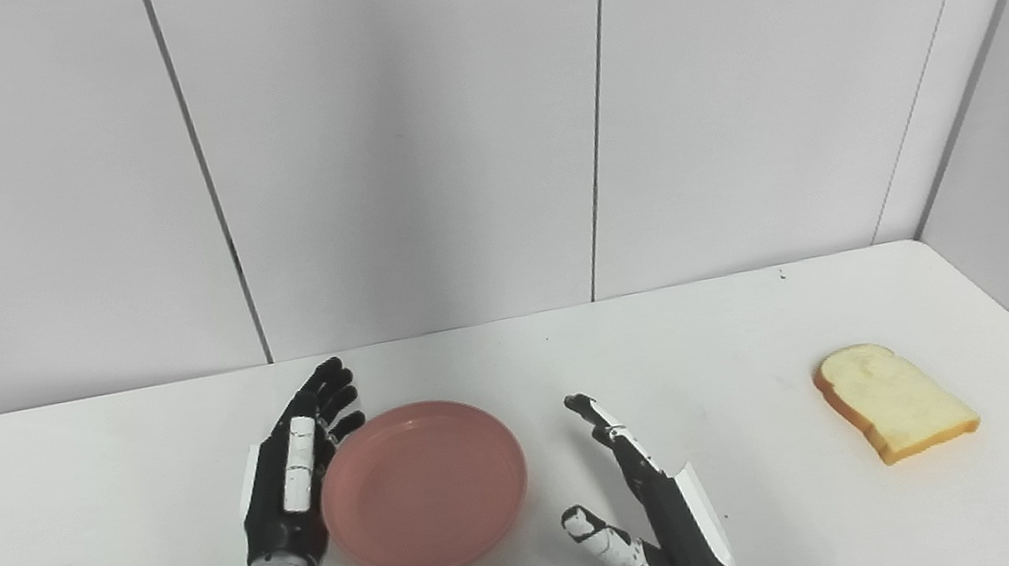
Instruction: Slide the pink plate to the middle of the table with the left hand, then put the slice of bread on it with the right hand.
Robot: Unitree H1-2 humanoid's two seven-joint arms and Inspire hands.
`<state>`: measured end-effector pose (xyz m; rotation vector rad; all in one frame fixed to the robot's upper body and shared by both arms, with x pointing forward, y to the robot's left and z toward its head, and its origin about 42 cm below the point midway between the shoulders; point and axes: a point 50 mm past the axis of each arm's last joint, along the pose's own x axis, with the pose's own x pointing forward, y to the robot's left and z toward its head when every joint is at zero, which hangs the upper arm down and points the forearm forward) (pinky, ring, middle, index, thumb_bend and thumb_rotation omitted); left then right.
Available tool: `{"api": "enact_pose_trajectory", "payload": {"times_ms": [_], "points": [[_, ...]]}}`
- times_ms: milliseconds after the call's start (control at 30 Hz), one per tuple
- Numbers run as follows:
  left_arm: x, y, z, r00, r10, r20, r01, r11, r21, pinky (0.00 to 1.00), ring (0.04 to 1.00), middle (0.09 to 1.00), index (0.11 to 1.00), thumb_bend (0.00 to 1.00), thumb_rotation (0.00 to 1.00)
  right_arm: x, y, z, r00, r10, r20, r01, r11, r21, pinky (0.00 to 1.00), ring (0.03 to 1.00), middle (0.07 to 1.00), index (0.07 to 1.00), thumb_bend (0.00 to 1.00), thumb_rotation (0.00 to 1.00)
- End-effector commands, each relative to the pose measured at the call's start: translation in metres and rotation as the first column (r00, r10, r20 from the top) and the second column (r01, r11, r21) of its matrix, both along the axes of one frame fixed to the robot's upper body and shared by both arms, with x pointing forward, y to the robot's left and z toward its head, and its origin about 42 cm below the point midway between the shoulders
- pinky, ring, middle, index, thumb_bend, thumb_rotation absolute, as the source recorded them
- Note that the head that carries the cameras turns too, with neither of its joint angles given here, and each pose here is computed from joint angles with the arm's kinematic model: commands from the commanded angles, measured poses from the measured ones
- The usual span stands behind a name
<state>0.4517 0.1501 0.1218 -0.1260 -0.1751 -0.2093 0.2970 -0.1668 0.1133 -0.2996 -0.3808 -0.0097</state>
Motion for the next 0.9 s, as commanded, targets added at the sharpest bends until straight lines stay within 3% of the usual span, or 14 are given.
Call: {"api": "enact_pose_trajectory", "payload": {"times_ms": [0,67,133,233,367,433,533,567,700,867], "points": [[-0.013,-0.003,-0.020,0.999,-0.006,-0.054,0.005,1.000,-0.021,0.79,0.859,0.836,0.779,0.90,0.89,-0.016,-0.005,-0.018,0.993,-0.093,-0.074,0.088,0.994,-0.066,0.81,0.873,0.912,0.887,0.75,0.73],[-0.013,-0.001,-0.021,0.998,-0.006,-0.059,0.005,1.000,-0.024,0.80,0.866,0.843,0.787,0.91,0.88,-0.013,-0.010,-0.006,0.981,-0.183,-0.070,0.169,0.970,-0.176,0.77,0.857,0.924,0.928,0.81,0.69],[-0.011,0.001,-0.022,0.998,-0.006,-0.060,0.005,1.000,-0.024,0.80,0.870,0.849,0.794,0.92,0.88,-0.007,-0.020,0.012,0.959,-0.275,-0.067,0.246,0.928,-0.281,0.79,0.910,0.975,0.974,0.88,0.66],[-0.009,0.002,-0.022,0.998,-0.007,-0.063,0.005,1.000,-0.024,0.80,0.873,0.850,0.797,0.92,0.88,-0.001,-0.032,0.037,0.931,-0.360,-0.056,0.320,0.880,-0.350,0.81,0.949,0.998,0.997,0.92,0.66],[-0.008,0.003,-0.022,0.998,-0.019,-0.062,0.017,0.999,-0.029,0.79,0.866,0.846,0.796,0.89,0.89,0.008,-0.053,0.075,0.886,-0.463,-0.016,0.427,0.830,-0.359,0.79,0.926,1.000,1.000,0.96,0.63],[-0.007,0.003,-0.021,0.998,-0.022,-0.062,0.020,0.999,-0.034,0.80,0.865,0.844,0.795,0.88,0.89,0.014,-0.062,0.086,0.857,-0.514,-0.006,0.480,0.804,-0.351,0.81,0.924,1.000,1.000,0.97,0.60],[-0.006,0.003,-0.021,0.998,-0.023,-0.061,0.021,0.999,-0.033,0.80,0.864,0.838,0.795,0.90,0.88,0.023,-0.078,0.099,0.813,-0.581,0.029,0.544,0.741,-0.393,0.97,0.971,1.000,1.000,0.98,0.60],[-0.005,0.003,-0.021,0.998,-0.023,-0.060,0.021,0.999,-0.032,0.80,0.864,0.838,0.795,0.90,0.88,0.026,-0.082,0.102,0.801,-0.598,0.040,0.558,0.720,-0.412,0.98,0.976,1.000,1.000,0.98,0.61],[-0.004,0.003,-0.020,0.998,-0.024,-0.059,0.022,0.999,-0.026,0.80,0.860,0.834,0.796,0.89,0.89,0.034,-0.102,0.111,0.719,-0.693,0.050,0.623,0.611,-0.489,1.00,0.999,1.000,1.000,1.00,0.64],[-0.003,0.001,-0.020,0.998,-0.027,-0.062,0.025,0.999,-0.032,0.80,0.865,0.836,0.799,0.90,0.88,0.042,-0.124,0.111,0.639,-0.767,0.047,0.664,0.520,-0.538,1.00,1.000,1.000,1.000,1.00,0.60]]}}
